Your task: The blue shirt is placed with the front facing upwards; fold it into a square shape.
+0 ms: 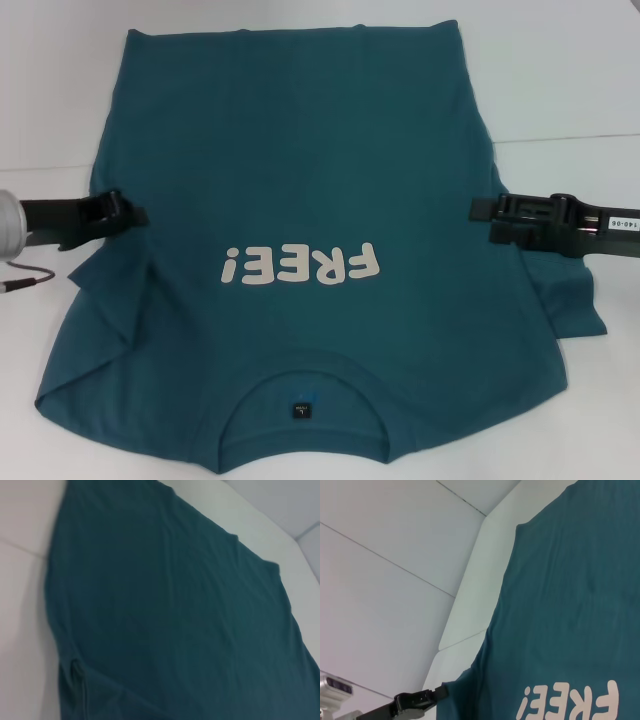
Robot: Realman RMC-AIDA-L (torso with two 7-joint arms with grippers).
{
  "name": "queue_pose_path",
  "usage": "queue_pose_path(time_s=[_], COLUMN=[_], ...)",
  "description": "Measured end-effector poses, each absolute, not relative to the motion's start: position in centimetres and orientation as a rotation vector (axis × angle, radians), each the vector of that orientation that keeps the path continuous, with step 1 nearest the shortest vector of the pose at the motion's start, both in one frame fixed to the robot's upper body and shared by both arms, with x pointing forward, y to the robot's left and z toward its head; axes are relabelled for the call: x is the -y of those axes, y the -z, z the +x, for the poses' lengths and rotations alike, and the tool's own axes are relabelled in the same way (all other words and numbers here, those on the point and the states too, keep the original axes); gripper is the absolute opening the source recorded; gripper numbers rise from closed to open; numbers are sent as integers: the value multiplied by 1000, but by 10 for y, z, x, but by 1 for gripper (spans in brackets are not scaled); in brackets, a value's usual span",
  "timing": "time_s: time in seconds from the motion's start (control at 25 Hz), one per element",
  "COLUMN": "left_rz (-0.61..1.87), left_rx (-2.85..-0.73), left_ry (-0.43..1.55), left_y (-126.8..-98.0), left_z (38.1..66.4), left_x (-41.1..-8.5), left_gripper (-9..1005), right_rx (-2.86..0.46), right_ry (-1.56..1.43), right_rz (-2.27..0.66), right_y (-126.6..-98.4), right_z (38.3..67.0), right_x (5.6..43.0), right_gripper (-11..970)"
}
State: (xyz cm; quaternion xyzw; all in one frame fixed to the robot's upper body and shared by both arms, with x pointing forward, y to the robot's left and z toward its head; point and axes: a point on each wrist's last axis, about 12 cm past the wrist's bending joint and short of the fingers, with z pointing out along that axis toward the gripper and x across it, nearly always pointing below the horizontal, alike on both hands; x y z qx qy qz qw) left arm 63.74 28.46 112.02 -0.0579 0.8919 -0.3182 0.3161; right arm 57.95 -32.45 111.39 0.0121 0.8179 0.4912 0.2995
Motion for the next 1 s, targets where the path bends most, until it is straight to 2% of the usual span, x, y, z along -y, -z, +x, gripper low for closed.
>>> queue_pose_path(time_s=[0.64, 0.84, 1.0], left_rz=[-60, -54, 22], left_rx=[-2378, -2378, -2427], left_ry=[784, 793, 773], left_y=[-1125, -1126, -1124], left_z=[642, 642, 643], left_x=[-279, -277, -266], left_gripper=[126, 309, 408], right_rx=[-2180, -2180, -2180], right_ry=[-1292, -1291, -1290], right_rz=[47, 45, 46], right_y=[-1109, -1109, -1108], right_z=[575, 574, 574], right_x=[329, 329, 329], right_gripper=[782, 781, 780])
